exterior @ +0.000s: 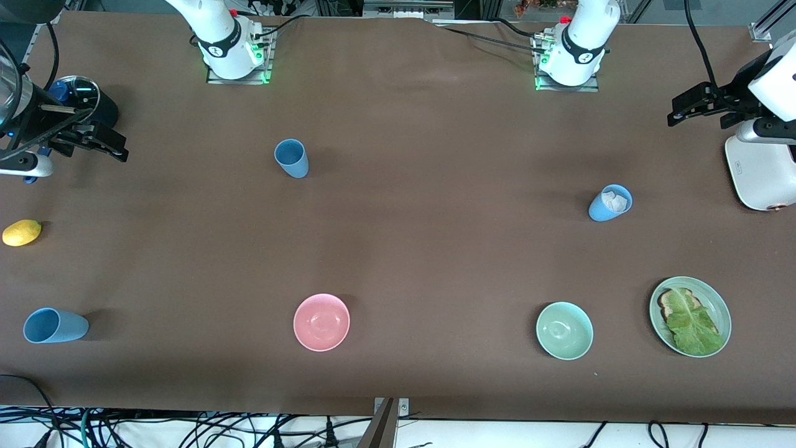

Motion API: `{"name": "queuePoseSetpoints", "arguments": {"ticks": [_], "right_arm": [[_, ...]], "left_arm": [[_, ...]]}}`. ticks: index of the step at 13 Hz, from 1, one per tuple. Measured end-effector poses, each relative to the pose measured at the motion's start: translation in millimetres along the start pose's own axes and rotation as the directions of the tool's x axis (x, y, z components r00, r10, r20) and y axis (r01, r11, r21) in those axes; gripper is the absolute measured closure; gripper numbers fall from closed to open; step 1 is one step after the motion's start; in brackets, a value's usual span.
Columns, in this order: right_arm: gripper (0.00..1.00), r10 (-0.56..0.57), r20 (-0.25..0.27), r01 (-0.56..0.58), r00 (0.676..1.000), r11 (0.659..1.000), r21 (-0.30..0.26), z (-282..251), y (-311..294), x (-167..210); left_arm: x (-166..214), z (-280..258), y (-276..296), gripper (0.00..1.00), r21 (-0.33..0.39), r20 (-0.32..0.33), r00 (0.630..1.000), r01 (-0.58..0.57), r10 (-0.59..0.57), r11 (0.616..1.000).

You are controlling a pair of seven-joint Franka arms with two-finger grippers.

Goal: Stack blue cups with both arms

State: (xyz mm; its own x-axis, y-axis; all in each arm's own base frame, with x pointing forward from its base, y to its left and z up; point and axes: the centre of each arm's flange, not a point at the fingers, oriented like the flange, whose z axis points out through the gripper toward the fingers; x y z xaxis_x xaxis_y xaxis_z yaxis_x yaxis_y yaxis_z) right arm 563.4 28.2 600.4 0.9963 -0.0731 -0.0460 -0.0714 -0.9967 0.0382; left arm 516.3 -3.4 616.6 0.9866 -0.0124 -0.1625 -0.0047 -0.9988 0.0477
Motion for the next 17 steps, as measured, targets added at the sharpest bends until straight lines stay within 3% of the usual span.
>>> {"name": "queuePoseSetpoints", "arguments": {"ticks": [17], "right_arm": [[0.00, 0.000, 0.000, 0.000, 1.000, 1.000, 0.000, 0.0, 0.0, 0.0]], "left_arm": [[3.1, -1.6, -0.4, 0.00, 0.001, -0.023, 0.999, -0.040, 0.040, 0.999]]}}
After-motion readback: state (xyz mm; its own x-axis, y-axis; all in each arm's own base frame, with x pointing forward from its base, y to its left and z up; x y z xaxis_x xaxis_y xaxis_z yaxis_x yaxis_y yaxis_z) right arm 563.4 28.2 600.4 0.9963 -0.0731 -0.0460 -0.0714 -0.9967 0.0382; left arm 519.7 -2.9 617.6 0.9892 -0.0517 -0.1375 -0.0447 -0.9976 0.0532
